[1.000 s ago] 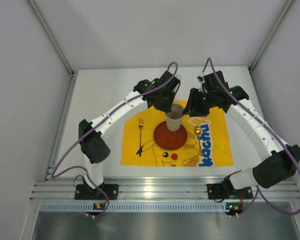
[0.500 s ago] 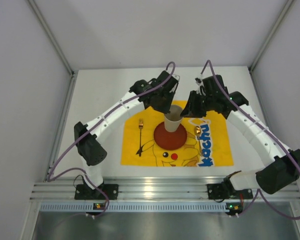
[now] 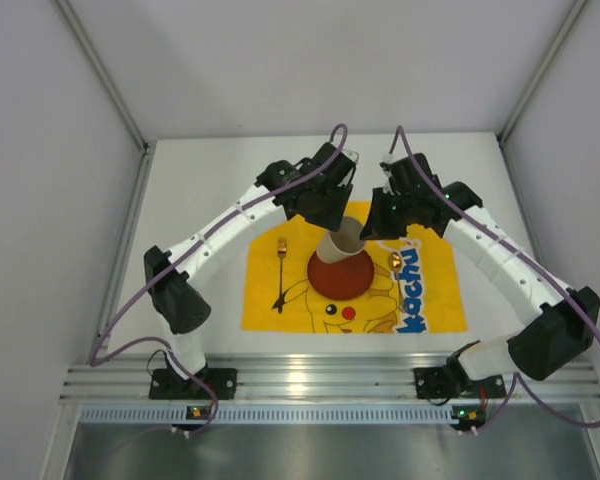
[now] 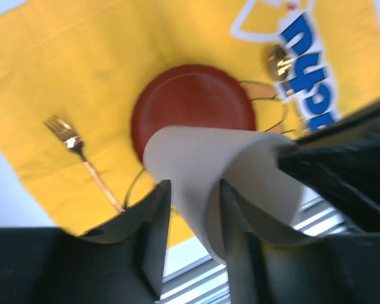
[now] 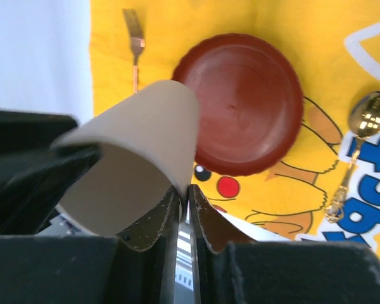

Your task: Set the dinner table for one person

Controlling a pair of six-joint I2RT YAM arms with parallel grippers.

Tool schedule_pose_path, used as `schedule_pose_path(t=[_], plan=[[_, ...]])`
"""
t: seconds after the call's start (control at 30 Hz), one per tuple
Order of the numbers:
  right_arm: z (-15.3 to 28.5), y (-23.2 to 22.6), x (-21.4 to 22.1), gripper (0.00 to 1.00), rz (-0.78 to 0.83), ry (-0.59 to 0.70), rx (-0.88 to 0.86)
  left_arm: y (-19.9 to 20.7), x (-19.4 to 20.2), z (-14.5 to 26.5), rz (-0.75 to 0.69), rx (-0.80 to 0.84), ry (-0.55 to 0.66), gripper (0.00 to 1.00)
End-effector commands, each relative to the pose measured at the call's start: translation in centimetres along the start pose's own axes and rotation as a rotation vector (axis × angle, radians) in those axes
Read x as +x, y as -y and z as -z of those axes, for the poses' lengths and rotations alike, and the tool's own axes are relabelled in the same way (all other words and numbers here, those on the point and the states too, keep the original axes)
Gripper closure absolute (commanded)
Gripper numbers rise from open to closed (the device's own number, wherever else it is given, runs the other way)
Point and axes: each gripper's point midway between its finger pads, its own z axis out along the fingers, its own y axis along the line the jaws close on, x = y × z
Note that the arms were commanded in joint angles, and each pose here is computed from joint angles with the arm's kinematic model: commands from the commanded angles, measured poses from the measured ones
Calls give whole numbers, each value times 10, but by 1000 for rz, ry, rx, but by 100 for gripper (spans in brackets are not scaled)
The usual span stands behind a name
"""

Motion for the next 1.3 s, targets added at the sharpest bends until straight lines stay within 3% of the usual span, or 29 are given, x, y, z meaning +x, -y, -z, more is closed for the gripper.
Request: schedule_pose_path(t=[0.0, 0.13, 0.33, 0.37, 0.4, 0.47, 0.73, 1.27], plan=[[-11, 29, 9, 100, 46, -41, 157, 49, -55, 81, 90, 255, 264, 55], [-4, 37, -4, 100, 76, -7, 229, 40, -62, 87, 117, 214, 305, 42], [10, 52, -33, 100, 84, 41, 317, 26, -68, 99, 149, 153, 354, 34], [15, 51, -42, 100, 85, 63, 317, 24, -69, 104, 154, 150, 369, 25], [18, 54, -47, 100, 80, 74, 325, 21, -71, 107, 157, 140, 382, 8], [28, 66, -62, 100, 63, 99, 348, 16, -73, 119, 163, 133, 410, 2], [46, 128, -95, 100, -33, 133, 432, -15, -47, 122, 192, 27, 393, 2], [-19, 170, -109, 100, -127, 129, 445, -64, 16, 139, 275, -118, 320, 2]])
